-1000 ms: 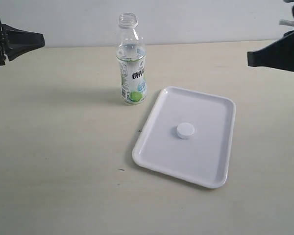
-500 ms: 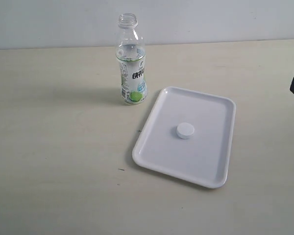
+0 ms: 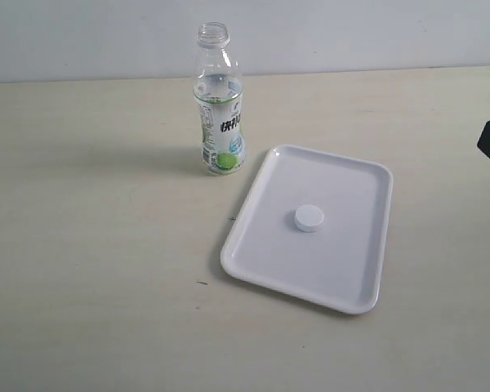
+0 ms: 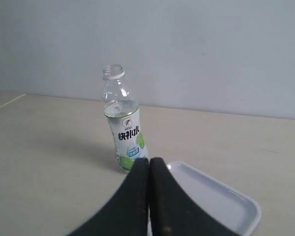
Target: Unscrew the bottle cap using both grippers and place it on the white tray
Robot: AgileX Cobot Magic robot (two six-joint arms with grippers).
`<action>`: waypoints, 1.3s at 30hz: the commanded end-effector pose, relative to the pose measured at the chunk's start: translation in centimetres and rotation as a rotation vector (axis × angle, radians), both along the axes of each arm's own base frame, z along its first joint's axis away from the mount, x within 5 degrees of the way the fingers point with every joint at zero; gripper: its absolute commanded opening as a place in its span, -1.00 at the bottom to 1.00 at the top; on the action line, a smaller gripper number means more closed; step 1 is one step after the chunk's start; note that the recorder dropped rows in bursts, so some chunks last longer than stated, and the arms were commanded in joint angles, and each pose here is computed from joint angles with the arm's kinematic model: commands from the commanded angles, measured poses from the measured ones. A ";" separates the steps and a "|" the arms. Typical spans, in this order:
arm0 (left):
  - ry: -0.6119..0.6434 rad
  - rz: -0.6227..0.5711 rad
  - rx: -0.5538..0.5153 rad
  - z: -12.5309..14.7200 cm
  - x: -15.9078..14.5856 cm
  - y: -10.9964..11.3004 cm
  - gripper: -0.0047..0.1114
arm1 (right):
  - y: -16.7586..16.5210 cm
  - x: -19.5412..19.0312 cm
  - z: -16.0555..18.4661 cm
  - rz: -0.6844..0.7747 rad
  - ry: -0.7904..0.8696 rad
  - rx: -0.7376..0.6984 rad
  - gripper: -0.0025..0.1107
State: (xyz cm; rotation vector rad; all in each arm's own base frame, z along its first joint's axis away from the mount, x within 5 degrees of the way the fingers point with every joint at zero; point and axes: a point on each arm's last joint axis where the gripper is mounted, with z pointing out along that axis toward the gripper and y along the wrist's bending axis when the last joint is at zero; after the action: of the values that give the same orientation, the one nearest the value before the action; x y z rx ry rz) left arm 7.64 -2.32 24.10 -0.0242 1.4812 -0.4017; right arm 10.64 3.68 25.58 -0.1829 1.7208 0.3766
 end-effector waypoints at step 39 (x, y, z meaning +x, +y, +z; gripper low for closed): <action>-0.017 0.075 -0.024 -0.5 -0.7 0.5 -0.92 | -4.3 -5.0 -4.5 -0.421 -0.206 0.038 -0.96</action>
State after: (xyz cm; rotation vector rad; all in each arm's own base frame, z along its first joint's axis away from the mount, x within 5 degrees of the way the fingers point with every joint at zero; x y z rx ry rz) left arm 7.05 -1.80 23.73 -0.0820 1.4559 -0.3472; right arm 5.69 -0.10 22.08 0.1285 1.4841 0.1493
